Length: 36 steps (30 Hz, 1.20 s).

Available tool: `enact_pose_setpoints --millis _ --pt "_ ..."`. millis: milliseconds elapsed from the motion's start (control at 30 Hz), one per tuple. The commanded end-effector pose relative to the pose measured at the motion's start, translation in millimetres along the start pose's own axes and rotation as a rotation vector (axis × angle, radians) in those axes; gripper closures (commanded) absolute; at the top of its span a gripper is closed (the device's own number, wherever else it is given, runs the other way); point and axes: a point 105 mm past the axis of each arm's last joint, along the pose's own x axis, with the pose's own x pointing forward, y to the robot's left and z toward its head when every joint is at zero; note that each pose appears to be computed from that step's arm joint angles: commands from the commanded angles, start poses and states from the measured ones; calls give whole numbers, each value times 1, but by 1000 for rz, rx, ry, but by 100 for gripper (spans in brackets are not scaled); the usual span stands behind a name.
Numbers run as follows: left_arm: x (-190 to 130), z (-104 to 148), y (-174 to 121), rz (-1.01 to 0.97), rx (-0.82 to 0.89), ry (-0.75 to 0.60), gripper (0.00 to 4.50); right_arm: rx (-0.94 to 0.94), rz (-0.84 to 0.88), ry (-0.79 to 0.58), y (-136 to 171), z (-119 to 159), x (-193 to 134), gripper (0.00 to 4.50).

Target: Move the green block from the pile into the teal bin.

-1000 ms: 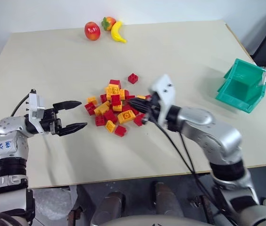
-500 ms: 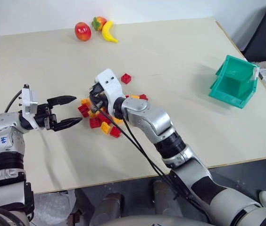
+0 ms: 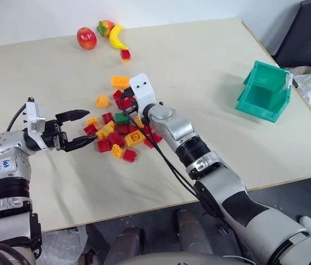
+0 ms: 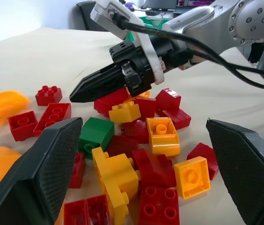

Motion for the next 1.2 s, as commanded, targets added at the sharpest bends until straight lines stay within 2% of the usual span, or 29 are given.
enact_pose_setpoints --millis 33,100,167,267,467,567,667,867,1067,1200 --pt "2 9 2 5 40 -22 0 -17 177 -100 34 26 -9 445" --pt "4 9 1 -6 38 -28 0 -63 324 -163 29 31 -36 445" --pt "5 9 1 -11 37 -31 0 -104 390 -189 25 32 -53 445" --pt "5 8 1 -9 40 -32 0 -113 393 -183 -3 29 -75 445" --pt "4 7 -2 -20 33 -32 0 -130 435 -174 -35 21 -113 445" --pt "1 4 -5 -28 23 -28 0 -139 436 -110 -74 -1 -155 445" --pt "-1 4 -5 -28 21 -26 0 -140 424 -59 -94 -13 -182 388" --pt "-4 4 -6 -28 19 -22 0 -163 349 43 -130 -25 -228 186" --pt "-4 5 -5 -28 22 -23 0 -210 319 85 -140 -19 -247 2" --pt "-4 6 -5 -27 25 -26 0 -235 337 90 -133 -11 -249 2"
